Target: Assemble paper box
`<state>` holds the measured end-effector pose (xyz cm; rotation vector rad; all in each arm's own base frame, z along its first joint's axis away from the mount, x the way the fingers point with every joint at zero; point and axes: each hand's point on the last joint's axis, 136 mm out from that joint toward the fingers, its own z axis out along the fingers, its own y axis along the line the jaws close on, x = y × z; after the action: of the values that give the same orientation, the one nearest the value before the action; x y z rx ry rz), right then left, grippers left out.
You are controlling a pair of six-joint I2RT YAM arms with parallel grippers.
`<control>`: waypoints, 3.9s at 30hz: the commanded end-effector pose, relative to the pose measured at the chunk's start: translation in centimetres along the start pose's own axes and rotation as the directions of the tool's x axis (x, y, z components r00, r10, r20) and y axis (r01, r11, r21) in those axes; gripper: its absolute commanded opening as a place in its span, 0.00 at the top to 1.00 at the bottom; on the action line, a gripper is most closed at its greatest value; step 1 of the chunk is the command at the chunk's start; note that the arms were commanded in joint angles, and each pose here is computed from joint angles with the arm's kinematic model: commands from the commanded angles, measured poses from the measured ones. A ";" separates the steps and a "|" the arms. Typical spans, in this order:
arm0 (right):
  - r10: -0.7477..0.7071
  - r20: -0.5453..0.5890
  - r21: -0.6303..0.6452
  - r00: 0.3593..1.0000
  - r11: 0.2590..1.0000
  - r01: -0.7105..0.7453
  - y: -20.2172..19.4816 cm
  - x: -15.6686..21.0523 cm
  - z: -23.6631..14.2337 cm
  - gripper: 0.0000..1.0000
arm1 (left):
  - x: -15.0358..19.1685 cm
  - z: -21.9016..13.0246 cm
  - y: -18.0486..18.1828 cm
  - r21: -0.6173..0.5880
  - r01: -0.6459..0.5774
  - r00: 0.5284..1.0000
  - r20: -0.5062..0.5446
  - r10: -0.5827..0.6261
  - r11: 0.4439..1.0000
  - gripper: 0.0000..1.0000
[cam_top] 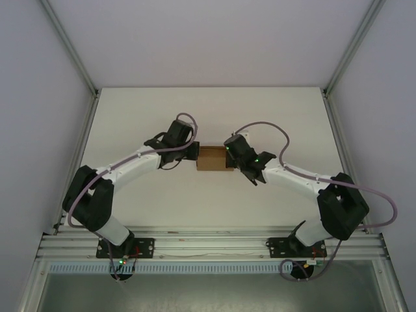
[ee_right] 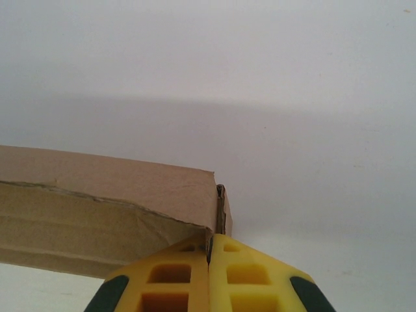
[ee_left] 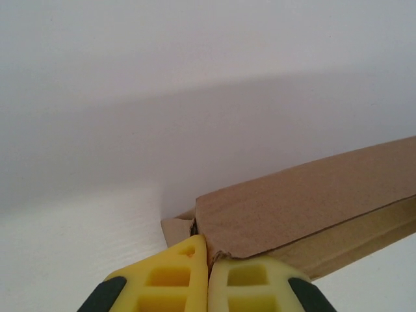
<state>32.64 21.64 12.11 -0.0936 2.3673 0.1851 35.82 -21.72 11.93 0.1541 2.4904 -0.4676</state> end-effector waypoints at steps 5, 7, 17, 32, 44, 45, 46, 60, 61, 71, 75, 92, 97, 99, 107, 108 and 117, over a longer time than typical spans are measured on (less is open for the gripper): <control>-0.058 -0.027 -0.022 0.998 0.998 0.057 -0.1 2.3 0.5 0.93 | 6.8 1.6 2.3 -0.094 -0.076 0.989 -0.135 0.063 0.993 0.90; -0.042 -0.010 -0.046 0.999 0.998 0.041 0.3 1.5 -0.3 0.83 | 6.6 1.7 2.4 -0.105 -0.074 0.991 -0.123 0.061 0.992 0.90; 0.077 0.139 -0.113 0.987 0.992 -0.061 0.6 -5.2 -5.5 0.40 | 6.2 2.1 2.0 -0.090 -0.083 0.990 -0.124 0.072 0.992 0.89; 0.183 -0.024 -0.001 0.983 0.983 -0.183 -2.7 -1.7 -0.1 0.49 | 5.3 1.4 0.6 -0.033 -0.104 0.990 -0.095 0.100 0.994 0.79; 0.265 -0.140 0.018 0.954 0.964 -0.265 -3.8 4.7 1.9 0.55 | 2.7 -3.1 -1.7 0.042 -0.137 0.989 -0.056 0.139 0.990 0.27; 0.270 -0.137 0.022 0.953 0.963 -0.270 -4.0 4.8 1.9 0.55 | 2.5 -3.5 -1.5 0.029 -0.130 0.990 -0.050 0.131 0.991 0.22; 0.269 -0.137 0.021 0.953 0.963 -0.268 -4.0 5.0 1.9 0.55 | 2.2 -3.9 -1.3 0.012 -0.121 0.992 -0.037 0.121 0.993 0.18; 0.215 -0.136 -0.006 0.967 0.976 -0.218 -3.7 5.4 2.6 0.56 | -3.6 -1.2 1.7 0.207 0.273 0.960 0.000 -0.279 0.939 0.02; 0.213 -0.138 -0.005 0.967 0.976 -0.216 -3.8 5.5 2.6 0.56 | -3.6 -0.8 1.6 0.231 0.273 0.960 -0.010 -0.279 0.934 0.06; 0.185 -0.120 -0.054 0.975 0.980 -0.192 -3.8 7.4 3.8 0.57 | 1.5 2.3 1.2 0.390 0.294 0.955 -0.093 -0.280 0.873 0.43; 0.116 -0.102 -0.138 0.988 0.982 -0.130 -3.1 8.8 4.5 0.61 | 4.7 4.0 2.4 0.386 0.293 0.956 -0.093 -0.280 0.875 0.57; -0.006 -0.069 -0.276 0.998 0.961 -0.013 -1.8 12.1 6.1 0.97 | 9.6 6.7 3.2 0.328 0.144 0.989 -0.031 -0.142 0.934 0.90; 0.010 -0.085 -0.247 0.996 0.969 -0.031 -1.9 11.6 6.0 1.00 | 9.4 6.9 2.9 0.284 0.112 0.994 -0.030 -0.108 0.952 1.00; 0.037 -0.090 -0.244 0.995 0.968 -0.058 -1.8 11.2 5.9 1.00 | 9.1 6.8 2.6 0.292 0.108 0.994 -0.027 -0.105 0.950 1.00; 0.160 -0.078 -0.179 0.984 0.969 -0.172 -2.0 7.6 4.0 0.91 | 6.0 5.2 1.6 0.281 0.097 0.995 0.001 -0.101 0.955 0.70; 0.169 -0.071 -0.157 0.983 0.971 -0.179 -2.2 7.0 3.8 0.90 | 5.5 4.8 1.4 0.279 0.091 0.995 0.012 -0.098 0.956 0.67; 0.217 -0.005 -0.111 0.976 0.970 -0.217 -1.7 0.8 1.3 0.56 | -0.6 2.5 0.6 0.224 0.095 0.987 0.109 -0.122 0.970 0.25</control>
<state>34.80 20.97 11.70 0.1148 2.2341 0.5065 38.21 -22.28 10.44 0.0817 2.2591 -0.8327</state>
